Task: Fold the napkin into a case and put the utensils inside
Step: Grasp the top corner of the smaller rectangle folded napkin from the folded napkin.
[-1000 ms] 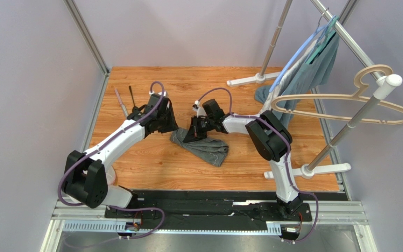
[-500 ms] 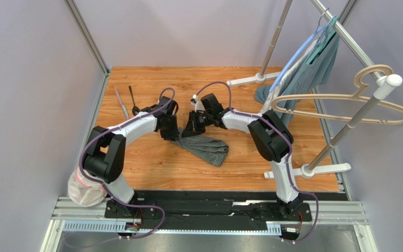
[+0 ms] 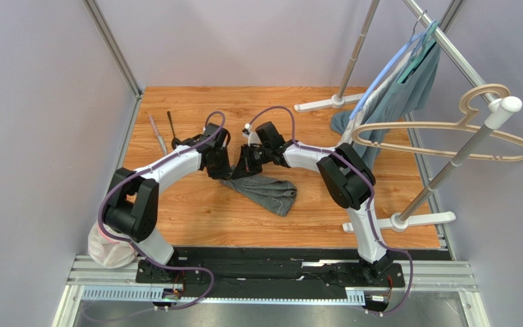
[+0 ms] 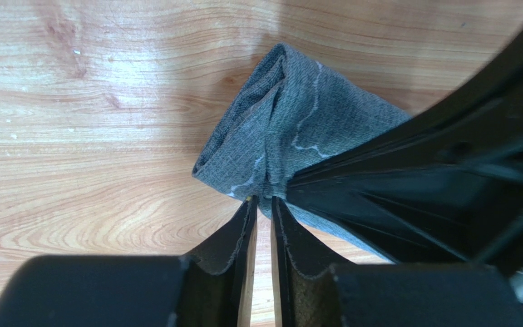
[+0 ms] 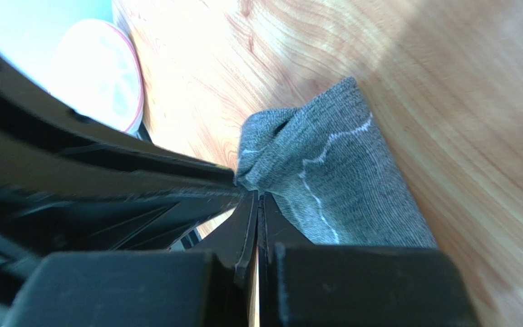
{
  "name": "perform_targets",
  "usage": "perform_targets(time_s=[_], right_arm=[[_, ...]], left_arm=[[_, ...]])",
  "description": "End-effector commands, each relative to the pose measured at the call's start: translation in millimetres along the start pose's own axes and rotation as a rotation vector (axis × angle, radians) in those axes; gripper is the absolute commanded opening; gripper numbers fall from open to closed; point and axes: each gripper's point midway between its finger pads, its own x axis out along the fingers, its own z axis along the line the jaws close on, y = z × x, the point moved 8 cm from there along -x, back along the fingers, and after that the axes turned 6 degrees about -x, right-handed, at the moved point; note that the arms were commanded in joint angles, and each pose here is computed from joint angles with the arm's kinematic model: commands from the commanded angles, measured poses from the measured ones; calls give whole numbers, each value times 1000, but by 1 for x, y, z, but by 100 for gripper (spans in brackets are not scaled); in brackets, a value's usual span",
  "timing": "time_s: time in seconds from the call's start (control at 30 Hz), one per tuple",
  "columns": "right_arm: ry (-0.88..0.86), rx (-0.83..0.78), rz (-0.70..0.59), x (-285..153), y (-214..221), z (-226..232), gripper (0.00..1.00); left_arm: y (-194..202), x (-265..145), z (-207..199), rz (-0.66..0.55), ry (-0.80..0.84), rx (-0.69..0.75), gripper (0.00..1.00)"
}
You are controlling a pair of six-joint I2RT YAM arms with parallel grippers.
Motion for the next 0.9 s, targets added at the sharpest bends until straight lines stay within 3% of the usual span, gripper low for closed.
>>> perform_targets(time_s=[0.0, 0.43, 0.7, 0.87], right_arm=[[-12, -29, 10, 8, -2, 7, 0], [16, -9, 0, 6, -2, -3, 0], [24, -12, -12, 5, -5, -6, 0], [20, -11, 9, 12, -2, -5, 0]], left_arm=[[-5, -13, -3, -48, 23, 10, 23], [2, 0, 0, -10, 11, 5, 20], [-2, -3, -3, -20, 21, 14, 1], [-3, -16, -4, -95, 91, 29, 0]])
